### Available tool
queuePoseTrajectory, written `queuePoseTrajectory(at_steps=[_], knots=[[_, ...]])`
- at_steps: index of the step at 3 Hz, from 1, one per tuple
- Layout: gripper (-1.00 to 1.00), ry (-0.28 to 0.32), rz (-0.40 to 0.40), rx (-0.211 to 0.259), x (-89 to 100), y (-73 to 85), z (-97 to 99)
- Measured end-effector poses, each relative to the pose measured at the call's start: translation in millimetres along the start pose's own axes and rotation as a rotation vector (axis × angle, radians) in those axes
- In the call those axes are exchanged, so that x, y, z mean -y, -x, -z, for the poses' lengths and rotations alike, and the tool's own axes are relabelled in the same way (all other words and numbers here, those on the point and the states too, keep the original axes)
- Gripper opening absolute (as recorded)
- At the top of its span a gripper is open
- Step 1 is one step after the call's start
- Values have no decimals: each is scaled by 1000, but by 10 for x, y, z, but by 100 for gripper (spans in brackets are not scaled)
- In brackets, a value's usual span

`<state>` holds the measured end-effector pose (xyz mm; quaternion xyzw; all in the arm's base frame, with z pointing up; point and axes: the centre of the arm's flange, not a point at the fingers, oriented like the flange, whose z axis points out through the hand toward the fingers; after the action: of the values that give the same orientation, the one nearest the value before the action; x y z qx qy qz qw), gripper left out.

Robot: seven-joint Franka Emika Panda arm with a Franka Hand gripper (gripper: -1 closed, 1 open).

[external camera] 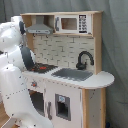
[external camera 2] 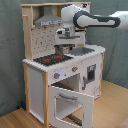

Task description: Play with the kitchen

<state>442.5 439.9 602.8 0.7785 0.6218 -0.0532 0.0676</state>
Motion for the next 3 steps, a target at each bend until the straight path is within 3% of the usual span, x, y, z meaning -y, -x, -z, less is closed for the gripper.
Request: queuePoseTrajectory(at_steps=[1,3], knots=[[-100,-5,-43,57,68,157,12],[-100,-13,-109,115,97,546,-37]])
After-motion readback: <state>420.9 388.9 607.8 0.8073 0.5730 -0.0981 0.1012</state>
